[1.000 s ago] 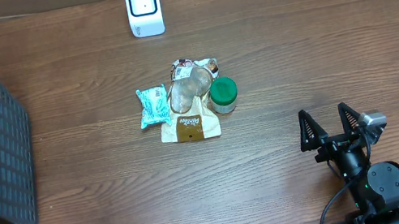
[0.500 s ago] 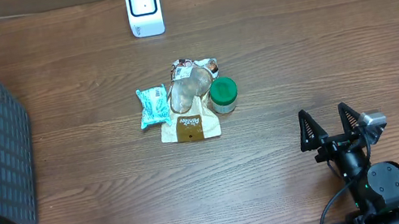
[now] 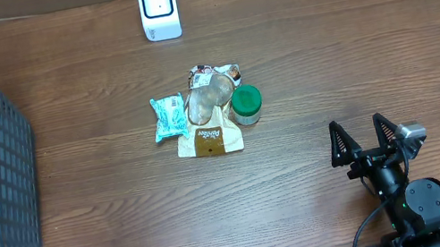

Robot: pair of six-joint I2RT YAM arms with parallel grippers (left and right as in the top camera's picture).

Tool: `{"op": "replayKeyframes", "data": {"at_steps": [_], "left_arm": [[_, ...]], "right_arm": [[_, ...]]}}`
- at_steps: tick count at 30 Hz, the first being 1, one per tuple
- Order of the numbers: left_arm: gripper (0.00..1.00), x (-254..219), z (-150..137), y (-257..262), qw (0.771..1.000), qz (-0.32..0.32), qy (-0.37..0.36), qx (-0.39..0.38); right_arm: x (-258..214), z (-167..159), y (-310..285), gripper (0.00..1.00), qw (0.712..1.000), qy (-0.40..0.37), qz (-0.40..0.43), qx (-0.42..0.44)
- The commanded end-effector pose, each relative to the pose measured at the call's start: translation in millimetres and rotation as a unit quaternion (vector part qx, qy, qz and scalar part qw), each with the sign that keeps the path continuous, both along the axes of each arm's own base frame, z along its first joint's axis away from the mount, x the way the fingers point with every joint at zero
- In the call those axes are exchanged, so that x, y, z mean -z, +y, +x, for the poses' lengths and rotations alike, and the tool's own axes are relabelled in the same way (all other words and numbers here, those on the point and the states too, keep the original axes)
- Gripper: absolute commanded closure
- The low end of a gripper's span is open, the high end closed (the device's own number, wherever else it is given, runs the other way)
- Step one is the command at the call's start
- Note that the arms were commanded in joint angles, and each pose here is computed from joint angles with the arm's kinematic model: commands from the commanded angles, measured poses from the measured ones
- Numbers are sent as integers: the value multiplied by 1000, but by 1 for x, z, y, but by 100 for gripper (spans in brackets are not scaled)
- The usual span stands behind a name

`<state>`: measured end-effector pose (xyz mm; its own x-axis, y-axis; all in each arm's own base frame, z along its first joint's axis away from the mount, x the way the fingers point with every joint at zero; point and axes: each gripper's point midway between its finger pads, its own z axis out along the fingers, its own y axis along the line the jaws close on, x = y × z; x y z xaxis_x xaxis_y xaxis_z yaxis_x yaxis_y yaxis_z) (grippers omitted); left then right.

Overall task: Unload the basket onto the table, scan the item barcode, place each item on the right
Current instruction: 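Reach into the basket and grasp the orange tissue pack, then set the orange tissue pack on the table left of the wipes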

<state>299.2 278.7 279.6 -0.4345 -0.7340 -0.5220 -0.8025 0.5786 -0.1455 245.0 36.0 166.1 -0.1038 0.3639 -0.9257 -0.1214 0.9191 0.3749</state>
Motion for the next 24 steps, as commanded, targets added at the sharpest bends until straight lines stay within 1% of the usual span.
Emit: {"op": "replayKeyframes", "data": {"at_steps": [1,3,6,9,11,13,18,20,24], "left_arm": [[96,-76,16,-74,988,16,-116,98],[96,-96,21,-115,977,43,-131,165],[96,-102,30,-174,953,66,-124,267],[96,-80,39,-229,927,67,-81,359],[96,-57,43,-253,917,66,-43,392],[96,-28,47,-270,908,73,5,413],[96,53,52,-290,897,92,129,412],[96,87,53,-296,891,85,165,414],[96,148,55,-301,889,63,217,397]], "right_arm": [[1,0,0,0,1000,-3,-2,-1],[1,0,0,0,1000,-3,-2,-1],[1,0,0,0,1000,-3,-2,-1],[1,0,0,0,1000,-3,-2,-1],[1,0,0,0,1000,-3,-2,-1],[1,0,0,0,1000,-3,-2,-1],[1,0,0,0,1000,-3,-2,-1],[1,0,0,0,1000,-3,-2,-1],[1,0,0,0,1000,-3,-2,-1]]}}
